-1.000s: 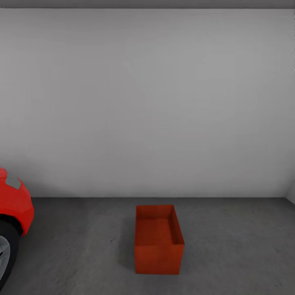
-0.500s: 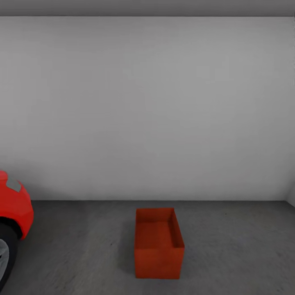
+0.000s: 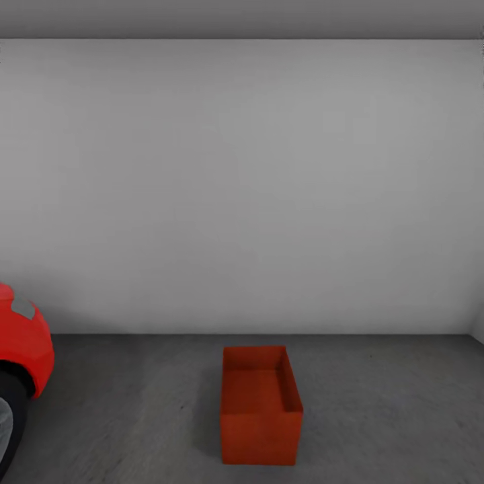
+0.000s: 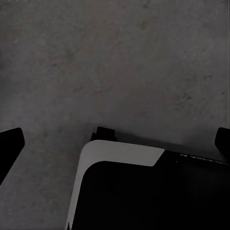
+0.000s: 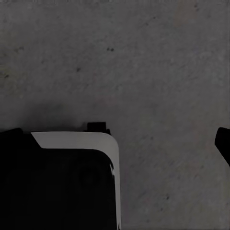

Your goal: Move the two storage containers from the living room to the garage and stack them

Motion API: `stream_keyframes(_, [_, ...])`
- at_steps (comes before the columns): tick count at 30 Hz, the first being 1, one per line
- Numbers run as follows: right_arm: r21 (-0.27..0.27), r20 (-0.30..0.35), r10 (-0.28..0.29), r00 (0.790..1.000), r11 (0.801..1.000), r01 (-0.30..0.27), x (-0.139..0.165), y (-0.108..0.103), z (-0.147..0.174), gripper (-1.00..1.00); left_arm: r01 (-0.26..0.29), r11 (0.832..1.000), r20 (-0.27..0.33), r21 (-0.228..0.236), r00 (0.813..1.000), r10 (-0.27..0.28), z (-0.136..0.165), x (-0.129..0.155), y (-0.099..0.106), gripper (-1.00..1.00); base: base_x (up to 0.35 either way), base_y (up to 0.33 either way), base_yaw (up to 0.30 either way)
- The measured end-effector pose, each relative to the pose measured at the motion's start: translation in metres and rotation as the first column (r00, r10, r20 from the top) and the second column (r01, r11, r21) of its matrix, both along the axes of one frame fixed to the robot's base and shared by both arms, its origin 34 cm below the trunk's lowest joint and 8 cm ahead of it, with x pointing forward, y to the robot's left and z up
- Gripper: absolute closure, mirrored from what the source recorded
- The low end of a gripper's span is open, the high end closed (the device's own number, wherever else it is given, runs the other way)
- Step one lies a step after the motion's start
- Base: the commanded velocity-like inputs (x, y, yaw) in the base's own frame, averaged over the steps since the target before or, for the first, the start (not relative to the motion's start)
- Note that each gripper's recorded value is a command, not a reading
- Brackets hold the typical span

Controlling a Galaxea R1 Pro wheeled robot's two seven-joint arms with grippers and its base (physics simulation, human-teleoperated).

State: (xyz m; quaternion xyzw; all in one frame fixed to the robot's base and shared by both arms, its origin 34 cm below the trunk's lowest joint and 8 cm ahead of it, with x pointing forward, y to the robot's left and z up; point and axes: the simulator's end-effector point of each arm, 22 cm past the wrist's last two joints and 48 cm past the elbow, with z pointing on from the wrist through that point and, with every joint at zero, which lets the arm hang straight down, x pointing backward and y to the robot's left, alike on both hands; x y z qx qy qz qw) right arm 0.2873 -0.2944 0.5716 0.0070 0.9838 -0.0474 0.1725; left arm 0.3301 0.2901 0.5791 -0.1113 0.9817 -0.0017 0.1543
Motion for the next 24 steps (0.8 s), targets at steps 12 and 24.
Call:
stream_keyframes(12, [0.000,0.020,0.001,1.000,1.000,-0.001,0.007,0.000,0.003,-1.00,-0.001,1.000,0.020,-0.001,1.000,0.001,0.004,0.007,0.000,-1.00,0.000,0.000,0.000])
stream_keyframes(24, [-0.005,0.029,0.012,0.999,1.000,-0.012,0.011,-0.002,0.005,-1.00,0.003,1.000,0.028,-0.003,1.000,-0.003,0.005,0.010,-0.002,-1.00,0.000,0.000,0.000])
